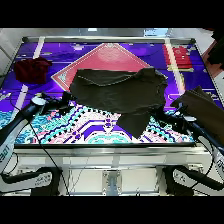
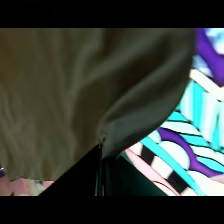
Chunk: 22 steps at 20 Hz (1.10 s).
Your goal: Fold the shirts.
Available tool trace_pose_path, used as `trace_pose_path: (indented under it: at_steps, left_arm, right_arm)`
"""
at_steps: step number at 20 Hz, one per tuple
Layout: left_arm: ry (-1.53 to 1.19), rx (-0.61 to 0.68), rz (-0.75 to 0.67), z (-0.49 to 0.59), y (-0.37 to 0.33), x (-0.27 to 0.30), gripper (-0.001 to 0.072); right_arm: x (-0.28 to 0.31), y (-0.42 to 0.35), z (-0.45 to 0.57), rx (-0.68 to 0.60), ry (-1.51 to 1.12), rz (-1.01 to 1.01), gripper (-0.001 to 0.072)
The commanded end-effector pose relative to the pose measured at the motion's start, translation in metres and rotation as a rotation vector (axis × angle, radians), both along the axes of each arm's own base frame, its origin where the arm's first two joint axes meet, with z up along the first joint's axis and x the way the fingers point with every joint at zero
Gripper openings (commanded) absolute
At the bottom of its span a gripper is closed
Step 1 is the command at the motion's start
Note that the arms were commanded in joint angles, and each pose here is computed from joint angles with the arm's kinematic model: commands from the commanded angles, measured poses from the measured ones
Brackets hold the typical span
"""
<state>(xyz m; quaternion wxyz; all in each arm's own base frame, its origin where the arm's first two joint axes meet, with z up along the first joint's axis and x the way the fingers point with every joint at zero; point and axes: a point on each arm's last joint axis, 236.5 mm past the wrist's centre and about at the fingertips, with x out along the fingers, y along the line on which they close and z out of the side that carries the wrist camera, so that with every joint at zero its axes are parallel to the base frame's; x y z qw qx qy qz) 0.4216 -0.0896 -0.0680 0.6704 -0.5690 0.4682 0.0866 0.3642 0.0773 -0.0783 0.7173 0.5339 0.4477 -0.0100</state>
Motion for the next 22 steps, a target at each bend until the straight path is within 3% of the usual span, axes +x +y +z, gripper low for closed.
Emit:
trace_pose_path:
  at_steps: [1,9,13,15,19,22]
  left_arm:
    - [0.066,-0.098,0.134,-0.022,0.0,0.009,0.0473]
    - [0.016,-0.158,0.272,-0.028,0.011,0.034,0.0472]
    - [-0.012,-0.123,0.317,-0.028,0.022,0.041,0.0462]
    - [-0.018,-0.146,0.372,-0.025,0.027,0.046,0.0255]
    - [-0.039,-0.169,0.364,-0.016,0.023,0.053,0.024]
    - [-0.044,-0.193,0.278,-0.01,0.006,0.05,0.0242]
  right_arm:
    - [0.012,0.012,0.024,0.027,-0.062,0.062,0.0026]
    - [0.016,0.011,0.043,0.022,-0.118,0.062,0.0026]
    - [0.017,0.011,0.053,0.017,-0.146,0.061,0.0026]
    - [0.018,0.01,0.058,0.011,-0.16,0.058,0.0027]
    - [0.021,0.006,0.058,-0.003,-0.166,0.042,0.0027]
    - [0.021,0.006,0.058,-0.002,-0.167,0.043,0.0027]
